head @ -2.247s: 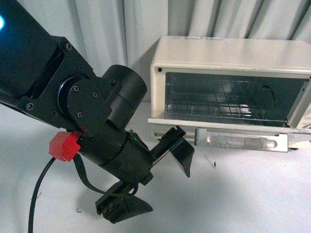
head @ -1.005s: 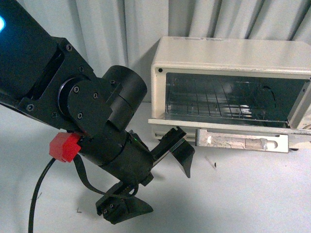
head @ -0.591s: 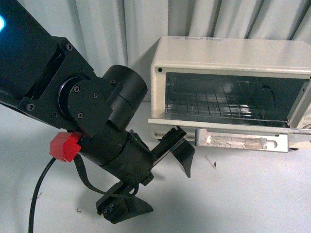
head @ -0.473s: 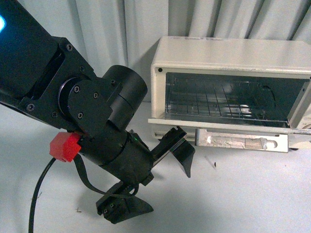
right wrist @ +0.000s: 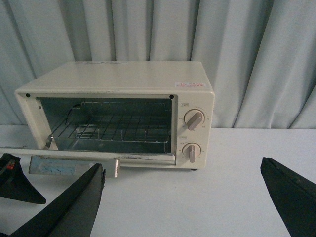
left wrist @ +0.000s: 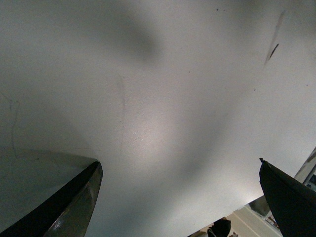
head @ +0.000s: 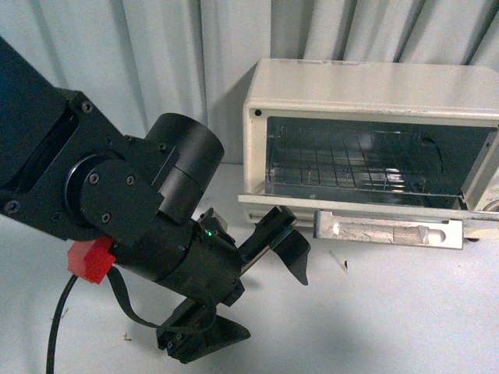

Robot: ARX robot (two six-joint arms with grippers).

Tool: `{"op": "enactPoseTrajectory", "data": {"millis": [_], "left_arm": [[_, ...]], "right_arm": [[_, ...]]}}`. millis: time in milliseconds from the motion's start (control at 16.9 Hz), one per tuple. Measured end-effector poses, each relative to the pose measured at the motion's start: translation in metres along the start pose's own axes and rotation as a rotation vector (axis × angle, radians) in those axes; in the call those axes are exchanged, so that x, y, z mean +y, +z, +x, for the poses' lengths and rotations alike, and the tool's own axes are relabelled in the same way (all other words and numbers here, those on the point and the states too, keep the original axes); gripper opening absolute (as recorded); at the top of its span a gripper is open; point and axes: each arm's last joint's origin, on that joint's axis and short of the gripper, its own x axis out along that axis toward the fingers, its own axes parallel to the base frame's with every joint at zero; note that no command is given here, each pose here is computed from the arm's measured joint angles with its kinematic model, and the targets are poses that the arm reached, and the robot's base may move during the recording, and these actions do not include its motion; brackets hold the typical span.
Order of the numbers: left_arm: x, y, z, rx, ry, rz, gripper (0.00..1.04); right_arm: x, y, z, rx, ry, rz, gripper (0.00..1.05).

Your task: Open oven

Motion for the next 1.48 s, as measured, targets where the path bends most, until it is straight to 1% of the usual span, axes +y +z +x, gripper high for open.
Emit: {"op": "enactPoseTrajectory", "data": {"millis": [177,296,414,473,532,591,650,710,769,828,946,1005,1064,1123,1242,1301,1360,1419,1478], "left_arm": [[0.016,-0.008,0.007,-0.013,-0.051,0.073,0.98],[0.025,-0.014,0.012,-0.031,-0.093,0.150,0.98],[0.031,-0.020,0.013,-0.055,-0.108,0.170,0.97],[0.034,-0.023,0.013,-0.107,-0.126,0.197,0.96],[0.053,-0.035,0.032,-0.456,-0.092,0.418,0.85],[0.079,-0.047,0.038,-0.742,-0.009,0.605,0.75],[0.115,-0.063,0.025,-0.841,0.239,0.714,0.65],[0.142,-0.070,0.001,-0.865,0.431,0.703,0.56],[0.161,-0.075,-0.025,-0.861,0.531,0.672,0.46],[0.174,-0.089,-0.048,-0.813,0.583,0.690,0.32],[0.185,-0.108,-0.075,-0.721,0.583,0.731,0.09],[0.189,-0.117,-0.088,-0.692,0.577,0.727,0.02],[0.191,-0.123,-0.097,-0.685,0.566,0.724,0.02],[0.185,-0.118,-0.104,-0.747,0.526,0.726,0.02],[0.166,-0.108,-0.126,-0.947,0.428,0.735,0.02],[0.152,-0.104,-0.144,-1.086,0.353,0.748,0.02],[0.142,-0.103,-0.160,-1.200,0.295,0.761,0.02],[0.131,-0.104,-0.180,-1.349,0.227,0.774,0.02],[0.125,-0.108,-0.193,-1.418,0.194,0.781,0.02]], "right_arm": [[0.000,0.000,0.000,0.000,0.000,0.000,0.98],[0.000,0.000,0.000,0.000,0.000,0.000,0.98],[0.000,0.000,0.000,0.000,0.000,0.000,0.98],[0.000,0.000,0.000,0.000,0.000,0.000,0.98],[0.000,0.000,0.000,0.000,0.000,0.000,0.98],[0.000,0.000,0.000,0.000,0.005,0.000,0.98],[0.000,0.000,0.000,-0.002,0.000,0.000,0.98],[0.000,0.000,0.000,0.002,-0.008,0.000,0.98],[0.000,0.000,0.000,-0.003,-0.005,0.000,0.98],[0.000,0.000,0.000,0.000,-0.002,0.000,0.98],[0.000,0.000,0.000,0.000,-0.001,0.000,0.98],[0.000,0.000,0.000,0.000,-0.001,0.000,0.98],[0.000,0.000,0.000,0.000,-0.001,0.000,0.98],[0.000,0.000,0.000,0.000,0.002,0.000,0.98],[0.000,0.000,0.000,-0.001,0.001,0.000,0.98],[0.000,0.000,0.000,-0.001,0.001,0.000,0.98],[0.000,0.000,0.000,-0.001,0.001,0.000,0.98],[0.000,0.000,0.000,0.000,0.001,0.000,0.98],[0.000,0.000,0.000,-0.001,0.001,0.000,0.98]]}}
